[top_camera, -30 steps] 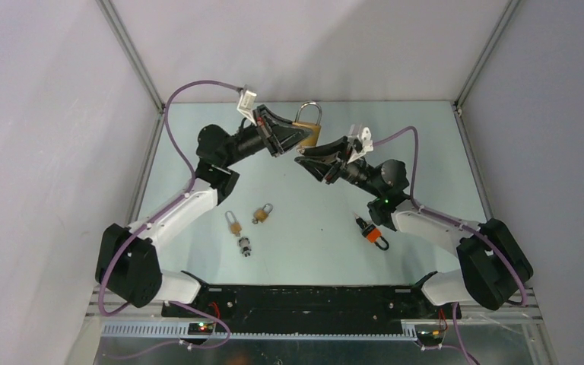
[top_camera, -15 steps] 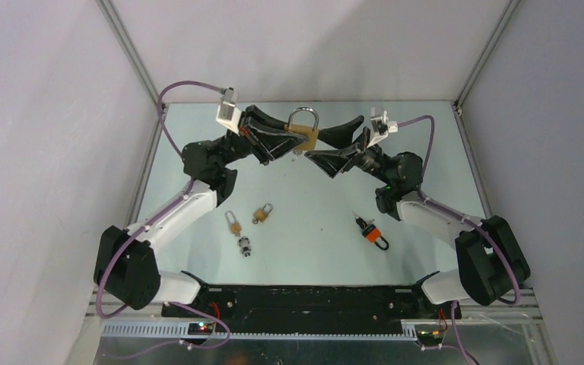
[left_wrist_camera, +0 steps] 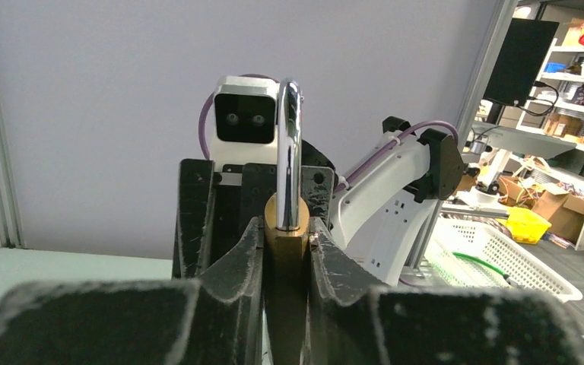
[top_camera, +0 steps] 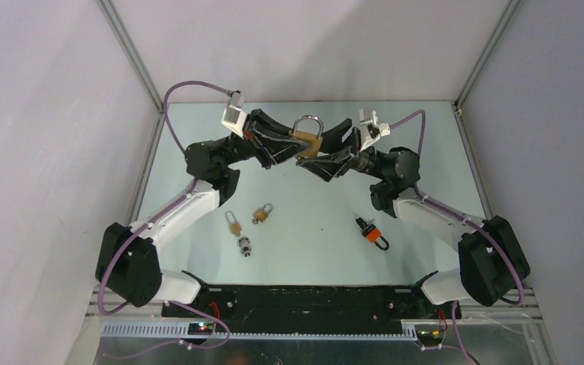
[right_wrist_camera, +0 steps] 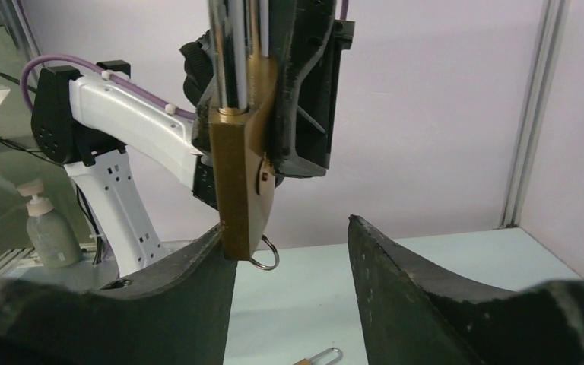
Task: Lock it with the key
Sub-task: Place the lock at the center of the board, then place the key at the center of the board, then adjust the lock at the center of the board.
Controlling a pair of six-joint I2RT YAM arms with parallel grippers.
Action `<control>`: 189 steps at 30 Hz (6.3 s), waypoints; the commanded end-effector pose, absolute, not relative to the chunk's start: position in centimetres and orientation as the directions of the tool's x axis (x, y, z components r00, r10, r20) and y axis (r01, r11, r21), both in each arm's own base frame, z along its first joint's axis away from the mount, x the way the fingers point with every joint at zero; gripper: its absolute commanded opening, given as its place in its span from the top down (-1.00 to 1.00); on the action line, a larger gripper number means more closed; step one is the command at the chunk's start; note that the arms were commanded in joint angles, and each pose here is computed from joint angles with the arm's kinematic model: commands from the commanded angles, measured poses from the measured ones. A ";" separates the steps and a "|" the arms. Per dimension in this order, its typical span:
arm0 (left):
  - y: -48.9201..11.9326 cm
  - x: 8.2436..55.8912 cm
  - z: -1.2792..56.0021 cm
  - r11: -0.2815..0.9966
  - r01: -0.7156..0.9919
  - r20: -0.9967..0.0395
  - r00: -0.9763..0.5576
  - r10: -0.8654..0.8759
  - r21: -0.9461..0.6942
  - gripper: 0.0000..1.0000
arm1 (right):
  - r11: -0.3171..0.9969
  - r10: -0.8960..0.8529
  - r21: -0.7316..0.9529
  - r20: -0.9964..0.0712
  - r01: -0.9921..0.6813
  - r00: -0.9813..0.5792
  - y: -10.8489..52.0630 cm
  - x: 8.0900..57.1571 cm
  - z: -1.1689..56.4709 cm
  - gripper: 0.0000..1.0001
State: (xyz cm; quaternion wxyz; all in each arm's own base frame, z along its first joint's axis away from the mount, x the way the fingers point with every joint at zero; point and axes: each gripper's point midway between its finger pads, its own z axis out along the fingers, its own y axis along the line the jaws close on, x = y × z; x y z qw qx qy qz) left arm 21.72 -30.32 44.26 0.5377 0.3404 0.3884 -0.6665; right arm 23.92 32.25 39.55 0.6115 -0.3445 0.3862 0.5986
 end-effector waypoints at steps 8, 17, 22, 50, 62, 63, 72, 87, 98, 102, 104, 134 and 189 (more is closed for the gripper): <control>-29.6 20.1 48.6 -0.127 0.992 -0.835 -0.078 -0.544 -0.010 1.00 | -0.009 0.481 -0.030 -0.877 -0.999 0.022 32.7 23.1 41.8 0.55; -29.2 20.5 49.0 -0.089 0.996 -0.802 -0.064 -0.594 -0.013 1.00 | 0.003 0.518 0.013 -0.855 -1.000 -0.010 32.4 24.0 42.3 1.00; -28.2 20.8 50.3 -0.048 0.998 -0.736 -0.068 -0.673 -0.048 1.00 | 0.024 0.552 0.009 -0.834 -1.000 0.006 32.3 24.3 42.9 0.88; -26.6 19.9 53.3 0.036 0.999 -0.636 0.036 -0.771 0.013 1.00 | 0.125 0.402 0.058 -0.916 -0.990 -0.003 33.7 25.9 34.3 1.00; -25.9 26.2 48.9 0.101 0.977 -0.661 -0.051 -0.749 -0.190 1.00 | 0.295 0.392 0.398 -0.879 -0.869 -0.270 30.2 31.1 27.3 1.00; -25.7 28.0 46.7 0.126 0.953 -0.660 -0.091 -0.746 -0.274 1.00 | 0.336 0.408 0.451 -0.861 -0.827 -0.304 29.7 32.3 26.5 1.00; -28.4 37.9 28.2 0.320 0.667 -0.696 -0.423 -0.580 -0.672 1.00 | 0.647 0.463 0.664 -0.732 -0.374 -0.499 24.9 39.9 17.7 1.00; -32.6 42.2 15.6 0.395 0.357 -0.528 -0.659 -0.536 -0.847 1.00 | 0.741 0.356 0.630 -0.663 -0.234 -0.659 26.6 41.4 7.9 1.00; -31.8 43.4 9.0 0.595 0.114 -0.498 -0.683 -0.534 -0.795 0.88 | 0.829 0.287 0.540 -0.634 -0.146 -0.718 27.3 42.0 5.7 0.65; -31.6 43.9 8.4 0.614 0.093 -0.502 -0.677 -0.538 -0.784 0.77 | 0.867 0.249 0.483 -0.632 -0.121 -0.734 27.2 41.7 5.1 0.51; -31.6 44.1 8.3 0.618 0.090 -0.505 -0.673 -0.540 -0.781 0.68 | 0.882 0.221 0.455 -0.634 -0.126 -0.741 27.5 41.5 5.1 0.43; -15.4 42.6 17.0 0.965 -0.158 -0.895 -0.365 -0.255 -0.211 -0.99 | 0.992 0.125 0.049 -0.455 0.115 -0.882 10.8 26.7 7.6 -0.81; -6.6 36.6 24.8 0.945 -0.052 -0.939 -0.105 -0.326 -0.323 -0.96 | 0.995 0.097 0.031 -0.230 0.092 -0.968 16.5 19.4 2.2 -0.68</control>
